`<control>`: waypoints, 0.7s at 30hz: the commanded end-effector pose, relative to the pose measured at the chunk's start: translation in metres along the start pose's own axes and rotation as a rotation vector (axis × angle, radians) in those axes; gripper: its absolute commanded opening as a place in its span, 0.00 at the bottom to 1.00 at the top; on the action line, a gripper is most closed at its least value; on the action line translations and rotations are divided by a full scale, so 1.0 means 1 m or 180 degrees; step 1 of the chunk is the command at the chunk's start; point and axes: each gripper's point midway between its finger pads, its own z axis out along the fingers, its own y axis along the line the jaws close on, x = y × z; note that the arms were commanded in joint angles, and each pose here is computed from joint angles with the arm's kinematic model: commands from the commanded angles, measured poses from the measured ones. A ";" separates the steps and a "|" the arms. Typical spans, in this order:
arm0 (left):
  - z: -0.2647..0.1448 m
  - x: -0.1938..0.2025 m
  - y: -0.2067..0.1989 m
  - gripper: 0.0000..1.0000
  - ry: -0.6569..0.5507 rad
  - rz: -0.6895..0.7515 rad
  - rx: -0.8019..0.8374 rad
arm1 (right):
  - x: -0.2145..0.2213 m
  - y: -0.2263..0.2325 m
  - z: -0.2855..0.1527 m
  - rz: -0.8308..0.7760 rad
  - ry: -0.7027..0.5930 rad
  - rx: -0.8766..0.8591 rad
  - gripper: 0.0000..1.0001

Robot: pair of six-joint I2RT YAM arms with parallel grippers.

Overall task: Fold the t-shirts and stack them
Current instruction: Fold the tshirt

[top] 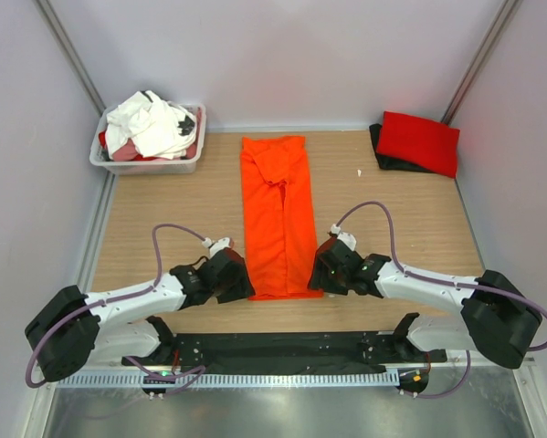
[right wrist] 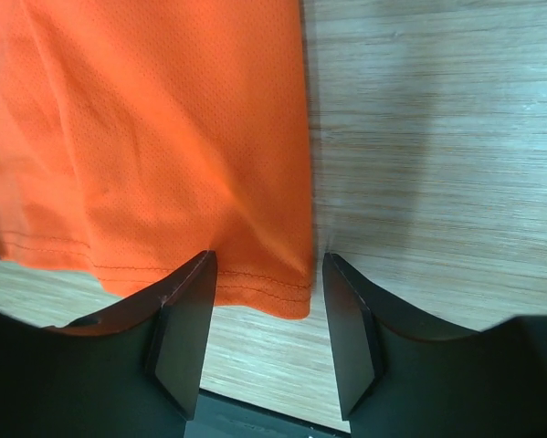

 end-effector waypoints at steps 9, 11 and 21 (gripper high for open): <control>0.005 0.003 -0.009 0.45 -0.0006 -0.0103 0.0191 | 0.013 -0.004 0.000 0.0140 0.0119 -0.0082 0.52; 0.005 0.005 -0.008 0.44 0.0008 -0.0097 0.0183 | 0.015 -0.005 0.000 0.0159 0.0130 -0.0083 0.51; 0.007 0.006 -0.007 0.44 0.0012 -0.0078 0.0159 | 0.019 -0.008 -0.003 0.0169 0.0162 -0.0105 0.49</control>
